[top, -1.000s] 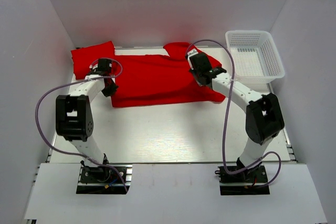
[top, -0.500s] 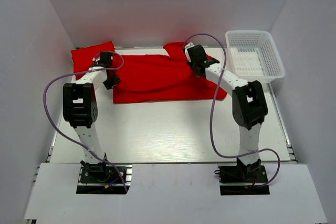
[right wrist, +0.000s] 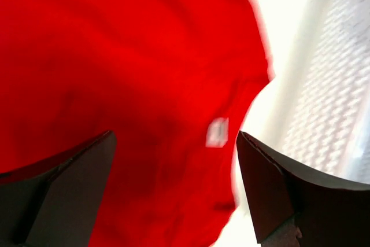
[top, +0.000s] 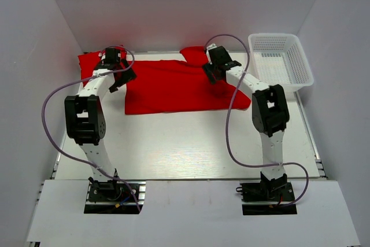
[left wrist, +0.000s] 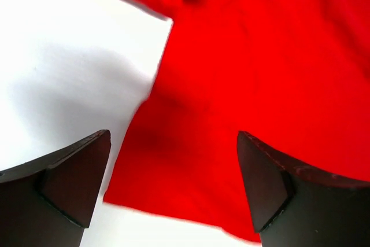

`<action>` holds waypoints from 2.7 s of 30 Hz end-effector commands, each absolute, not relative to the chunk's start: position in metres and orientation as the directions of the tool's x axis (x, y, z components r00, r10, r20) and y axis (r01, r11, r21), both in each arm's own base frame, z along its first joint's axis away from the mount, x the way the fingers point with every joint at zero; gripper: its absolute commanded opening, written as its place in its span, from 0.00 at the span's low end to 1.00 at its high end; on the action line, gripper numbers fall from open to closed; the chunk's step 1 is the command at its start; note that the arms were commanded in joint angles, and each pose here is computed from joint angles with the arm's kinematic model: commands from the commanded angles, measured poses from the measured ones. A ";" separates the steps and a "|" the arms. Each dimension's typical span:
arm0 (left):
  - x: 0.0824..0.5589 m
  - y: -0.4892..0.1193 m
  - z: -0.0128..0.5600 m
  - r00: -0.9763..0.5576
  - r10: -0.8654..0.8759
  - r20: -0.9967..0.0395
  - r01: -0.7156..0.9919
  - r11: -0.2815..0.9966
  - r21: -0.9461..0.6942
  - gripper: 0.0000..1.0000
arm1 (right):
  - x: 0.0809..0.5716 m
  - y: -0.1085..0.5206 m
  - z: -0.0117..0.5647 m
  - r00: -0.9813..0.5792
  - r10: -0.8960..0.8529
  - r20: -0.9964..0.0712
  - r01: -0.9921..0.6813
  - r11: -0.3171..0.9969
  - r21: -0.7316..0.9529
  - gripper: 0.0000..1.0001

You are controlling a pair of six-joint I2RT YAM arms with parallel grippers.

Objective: Fold and stack the t-shirts
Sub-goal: Fold the flattened tshirt in 1/3 of the way

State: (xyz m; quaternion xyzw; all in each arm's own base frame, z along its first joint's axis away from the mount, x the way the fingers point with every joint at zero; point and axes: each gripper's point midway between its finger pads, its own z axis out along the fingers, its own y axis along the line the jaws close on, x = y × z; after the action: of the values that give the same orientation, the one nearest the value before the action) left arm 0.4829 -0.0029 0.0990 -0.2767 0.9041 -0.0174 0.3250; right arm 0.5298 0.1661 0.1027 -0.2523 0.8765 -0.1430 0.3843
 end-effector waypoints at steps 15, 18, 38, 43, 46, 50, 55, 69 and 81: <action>0.432 -0.081 0.053 -0.807 -0.319 -0.497 -0.124 0.915 -0.385 1.00 | 0.465 0.168 0.087 -0.756 -0.125 -0.643 -0.310 0.933 0.182 0.84; 0.427 -0.079 0.041 -0.824 -0.318 -0.470 -0.143 0.918 -0.371 1.00 | 0.472 0.173 0.084 -0.757 -0.111 -0.644 -0.328 0.917 0.228 0.76; 0.404 -0.059 0.006 -0.857 -0.331 -0.396 -0.241 0.935 -0.259 1.00 | 0.513 0.159 0.078 -0.711 -0.035 -0.702 -0.235 0.953 0.190 0.00; 0.403 -0.057 0.000 -0.863 -0.331 -0.382 -0.250 0.937 -0.245 1.00 | 0.533 0.153 0.093 -0.661 -0.069 -0.747 -0.246 0.961 0.128 0.00; 0.403 -0.057 -0.002 -0.868 -0.330 -0.372 -0.253 0.937 -0.241 1.00 | 0.547 0.142 0.098 -0.638 -0.117 -0.761 -0.237 0.970 0.050 0.00; 0.406 -0.054 -0.004 -0.868 -0.338 -0.364 -0.264 0.935 -0.238 1.00 | 0.566 0.138 0.099 -0.604 -0.229 -0.763 -0.309 0.950 -0.041 0.00; 0.406 -0.052 -0.006 -0.870 -0.338 -0.360 -0.270 0.936 -0.228 1.00 | 0.589 0.124 0.091 -0.579 -0.374 -0.724 -0.364 0.914 -0.181 0.00; 0.406 -0.055 0.000 -0.870 -0.338 -0.360 -0.261 0.934 -0.246 1.00 | 0.540 0.143 0.135 -0.561 -0.246 -0.791 -0.390 0.921 -0.010 0.90; 0.438 -0.068 0.054 -0.823 -0.327 -0.465 -0.180 0.926 -0.333 1.00 | 0.452 0.172 0.077 -0.751 -0.104 -0.652 -0.397 0.860 0.320 0.90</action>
State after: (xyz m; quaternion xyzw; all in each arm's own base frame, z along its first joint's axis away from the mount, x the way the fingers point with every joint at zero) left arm 0.4288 -0.0683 0.0325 -0.1414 0.9502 -0.1270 0.2471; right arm 0.4593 0.1563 0.0923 -0.1485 0.9086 0.1704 0.3513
